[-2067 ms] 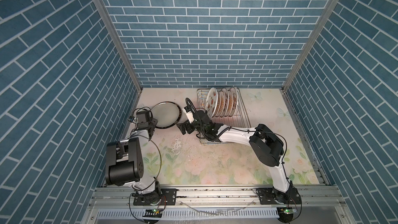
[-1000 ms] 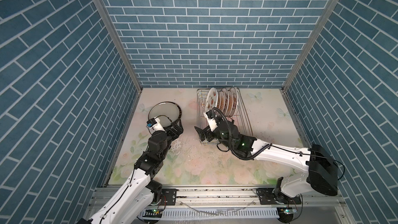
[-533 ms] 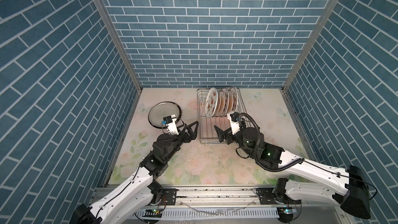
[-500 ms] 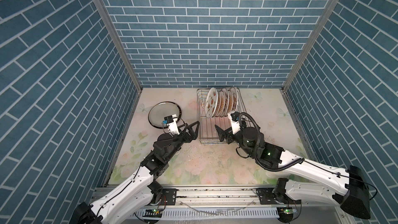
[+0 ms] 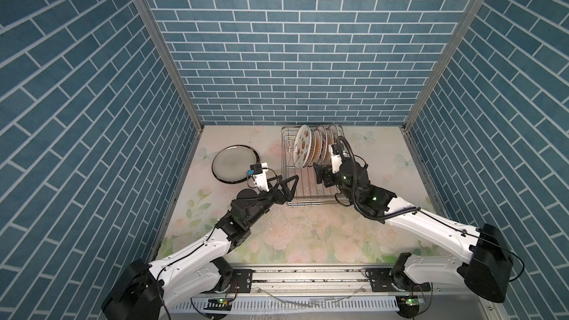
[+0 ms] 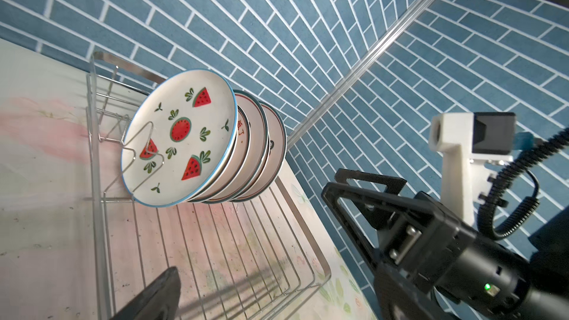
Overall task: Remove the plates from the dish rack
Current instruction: 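Move both grippers back toward the rack for the next plate, then lower the right gripper onto the watermelon plate's top rim in the rack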
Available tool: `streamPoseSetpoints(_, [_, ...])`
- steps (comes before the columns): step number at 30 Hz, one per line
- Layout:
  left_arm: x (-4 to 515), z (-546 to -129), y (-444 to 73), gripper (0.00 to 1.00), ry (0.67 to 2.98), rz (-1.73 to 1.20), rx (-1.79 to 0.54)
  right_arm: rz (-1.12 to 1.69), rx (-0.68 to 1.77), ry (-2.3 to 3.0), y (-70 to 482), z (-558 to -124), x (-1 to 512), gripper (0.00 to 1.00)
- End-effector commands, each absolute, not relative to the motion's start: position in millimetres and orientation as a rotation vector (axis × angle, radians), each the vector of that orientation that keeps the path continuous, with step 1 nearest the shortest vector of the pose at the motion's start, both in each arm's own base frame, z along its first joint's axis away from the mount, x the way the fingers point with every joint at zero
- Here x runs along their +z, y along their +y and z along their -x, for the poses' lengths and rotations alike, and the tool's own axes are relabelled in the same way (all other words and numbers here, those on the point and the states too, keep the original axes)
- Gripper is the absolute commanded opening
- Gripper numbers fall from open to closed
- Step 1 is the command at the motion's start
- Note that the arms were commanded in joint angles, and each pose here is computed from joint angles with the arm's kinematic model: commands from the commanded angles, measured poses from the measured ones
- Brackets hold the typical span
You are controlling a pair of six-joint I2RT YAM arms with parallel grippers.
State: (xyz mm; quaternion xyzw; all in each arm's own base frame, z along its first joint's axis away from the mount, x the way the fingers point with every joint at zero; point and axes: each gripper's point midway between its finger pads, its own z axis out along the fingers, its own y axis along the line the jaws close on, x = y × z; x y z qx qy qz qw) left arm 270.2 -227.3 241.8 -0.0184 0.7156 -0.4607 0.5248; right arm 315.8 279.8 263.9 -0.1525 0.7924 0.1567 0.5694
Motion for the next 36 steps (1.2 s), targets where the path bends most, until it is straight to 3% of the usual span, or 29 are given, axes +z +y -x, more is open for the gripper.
streamPoseSetpoints(1, [233.8, -276.5, -217.0, 1.0, 1.697, 0.092, -1.037, 0.318, 0.383, 1.873, 289.8, -326.9, 279.1, 0.89])
streamPoseSetpoints(7, [235.1, -279.6, -231.1, 1.0, 1.697, 0.052, -1.097, 0.291, 0.292, 1.898, 306.7, -354.2, 285.4, 0.78])
streamPoseSetpoints(14, [209.6, -292.4, -220.7, 1.0, 1.753, 0.182, -1.063, 0.22, 0.172, 1.872, 314.0, -383.8, 289.7, 0.53])
streamPoseSetpoints(28, [203.4, -305.0, -231.0, 1.0, 1.77, 0.188, -1.082, 0.231, 0.041, 1.965, 340.4, -427.5, 260.8, 0.42])
streamPoseSetpoints(32, [201.5, -304.4, -233.3, 1.0, 1.765, 0.184, -1.103, 0.21, 0.048, 1.983, 338.8, -437.8, 254.7, 0.32])
streamPoseSetpoints(36, [194.1, -306.2, -235.6, 1.0, 1.781, 0.201, -1.114, 0.201, 0.019, 2.005, 338.9, -445.3, 247.9, 0.29])
